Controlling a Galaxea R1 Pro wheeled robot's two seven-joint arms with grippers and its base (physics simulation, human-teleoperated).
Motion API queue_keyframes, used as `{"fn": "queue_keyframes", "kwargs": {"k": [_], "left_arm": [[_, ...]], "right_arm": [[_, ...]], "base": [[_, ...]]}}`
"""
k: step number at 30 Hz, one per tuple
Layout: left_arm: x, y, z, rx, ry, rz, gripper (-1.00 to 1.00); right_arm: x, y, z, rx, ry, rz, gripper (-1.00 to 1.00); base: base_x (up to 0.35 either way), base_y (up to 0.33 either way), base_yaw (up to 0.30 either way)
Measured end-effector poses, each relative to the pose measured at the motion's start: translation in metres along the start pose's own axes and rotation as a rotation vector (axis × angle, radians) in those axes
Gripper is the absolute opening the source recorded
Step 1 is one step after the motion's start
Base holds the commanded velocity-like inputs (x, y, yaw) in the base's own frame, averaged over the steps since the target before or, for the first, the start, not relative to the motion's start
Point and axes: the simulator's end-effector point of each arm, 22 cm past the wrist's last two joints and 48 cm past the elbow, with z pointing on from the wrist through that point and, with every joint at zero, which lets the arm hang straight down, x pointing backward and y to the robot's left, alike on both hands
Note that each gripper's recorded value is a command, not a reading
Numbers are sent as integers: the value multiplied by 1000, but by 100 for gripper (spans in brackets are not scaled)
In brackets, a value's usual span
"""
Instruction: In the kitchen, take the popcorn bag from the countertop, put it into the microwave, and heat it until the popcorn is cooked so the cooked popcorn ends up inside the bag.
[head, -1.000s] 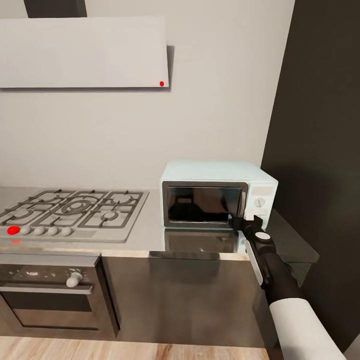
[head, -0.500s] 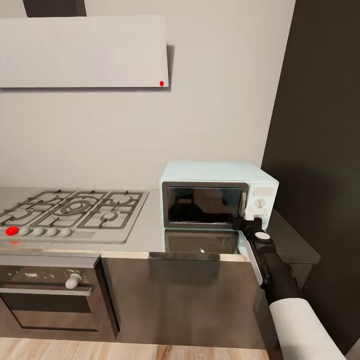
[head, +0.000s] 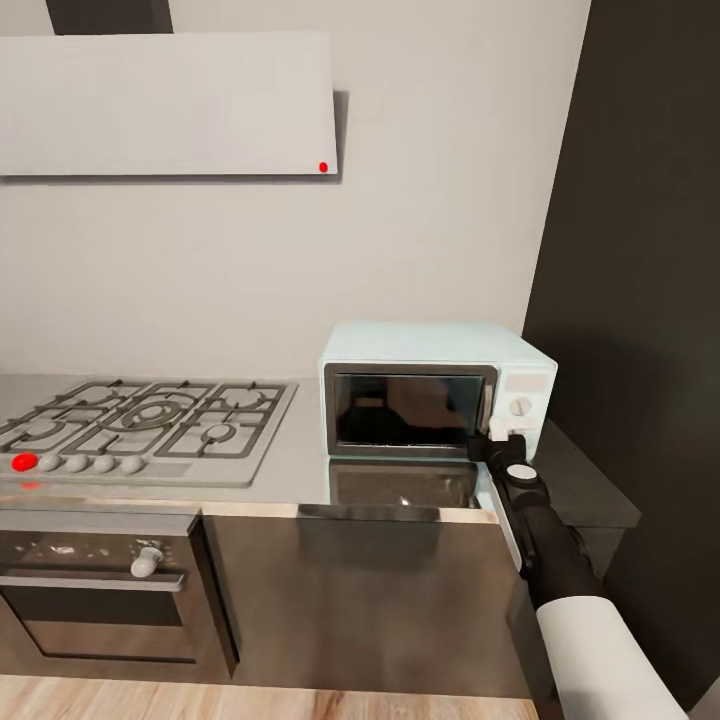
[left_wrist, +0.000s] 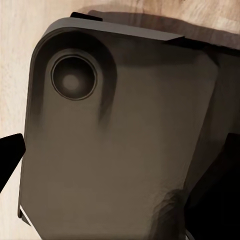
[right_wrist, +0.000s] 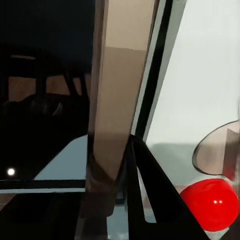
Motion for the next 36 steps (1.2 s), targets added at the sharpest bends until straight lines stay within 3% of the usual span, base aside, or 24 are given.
{"fn": "queue_keyframes", "kwargs": {"k": [16, 27, 31, 36], "left_arm": [[0, 0, 0, 1, 0, -3, 100], [0, -1, 0, 2, 0, -4, 100], [0, -1, 0, 2, 0, -4, 100], [0, 0, 0, 1, -1, -4, 100]], "right_arm": [[1, 4, 2, -31, -5, 71, -100], [0, 10, 1, -37, -8, 52, -100], [1, 4, 1, -27, -6, 62, -100], [2, -4, 2, -2, -4, 33, -100]], "base": [[-83, 0, 0], [-153, 19, 0], [-144, 119, 0], [-144, 133, 0]]}}
